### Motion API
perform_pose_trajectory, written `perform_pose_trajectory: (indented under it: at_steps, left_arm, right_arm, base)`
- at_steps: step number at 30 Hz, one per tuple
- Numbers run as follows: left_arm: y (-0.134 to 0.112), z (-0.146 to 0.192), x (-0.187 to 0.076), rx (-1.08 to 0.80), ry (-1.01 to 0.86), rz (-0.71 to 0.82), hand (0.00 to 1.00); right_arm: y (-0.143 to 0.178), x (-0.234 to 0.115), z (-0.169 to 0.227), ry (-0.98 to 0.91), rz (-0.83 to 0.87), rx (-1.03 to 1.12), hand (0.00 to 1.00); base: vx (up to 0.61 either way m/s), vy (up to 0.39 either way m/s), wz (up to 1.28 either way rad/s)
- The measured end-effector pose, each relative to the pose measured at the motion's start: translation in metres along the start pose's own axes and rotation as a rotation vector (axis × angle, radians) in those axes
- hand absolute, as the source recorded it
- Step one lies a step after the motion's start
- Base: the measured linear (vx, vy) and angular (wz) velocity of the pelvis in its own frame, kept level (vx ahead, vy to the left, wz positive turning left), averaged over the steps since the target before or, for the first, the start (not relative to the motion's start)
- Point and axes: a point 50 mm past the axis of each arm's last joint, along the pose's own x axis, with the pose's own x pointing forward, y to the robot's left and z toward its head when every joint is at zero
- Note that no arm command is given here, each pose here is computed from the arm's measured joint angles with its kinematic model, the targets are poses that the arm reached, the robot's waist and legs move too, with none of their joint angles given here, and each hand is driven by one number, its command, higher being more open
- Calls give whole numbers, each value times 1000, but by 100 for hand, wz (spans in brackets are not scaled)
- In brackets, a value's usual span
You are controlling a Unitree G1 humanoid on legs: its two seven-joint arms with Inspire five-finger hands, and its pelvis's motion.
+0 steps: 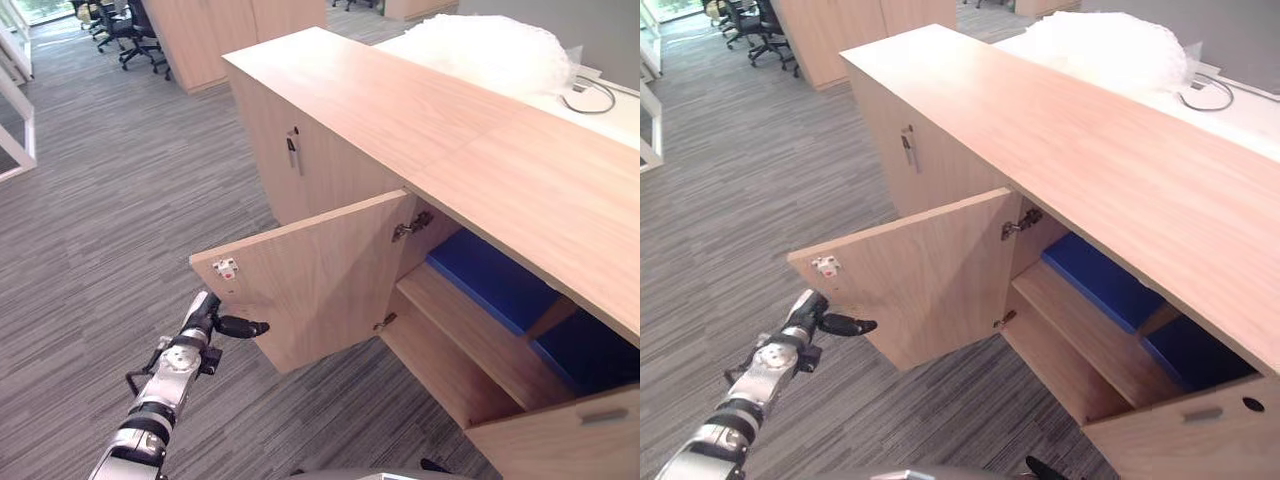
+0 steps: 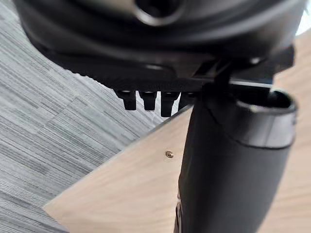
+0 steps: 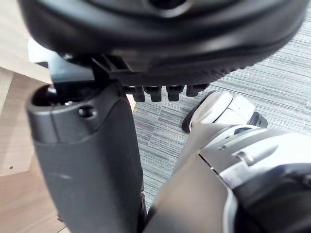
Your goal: Walk over to the cabinet, pick up the folder, carry it to the office cabinet, place the folder inside the office cabinet, then close the office cabinet door
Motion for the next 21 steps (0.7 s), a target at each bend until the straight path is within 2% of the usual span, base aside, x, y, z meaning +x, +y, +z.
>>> perform_pose_trajectory:
  at_steps: [4, 12, 15, 18, 20, 21]
  left_arm:
    - [13, 0, -1, 228, 18, -93, 100]
    - [18, -2, -3, 396, 44, -144, 100]
    - [12, 1, -2, 486, 30, -167, 100]
    - [-1, 13, -8, 702, -53, -241, 100]
    - [-9, 17, -29, 890, -146, -344, 100]
    - [-13, 16, -36, 912, -162, -378, 100]
  right_arm:
    - [-1, 1, 8, -18, 16, -62, 100]
    - [4, 3, 16, -28, 51, -132, 100]
    - [4, 3, 15, -23, 54, -133, 100]
    - [6, 2, 10, -8, 55, -135, 100]
    - [9, 2, 8, 7, 64, -181, 100]
    - [10, 3, 8, 7, 66, -185, 100]
  base:
    - [-98, 0, -10]
    - [-113, 17, -11]
    - [-117, 19, 2]
    - [-53, 32, 7]
    - [-8, 24, -3]
    - [34, -25, -14]
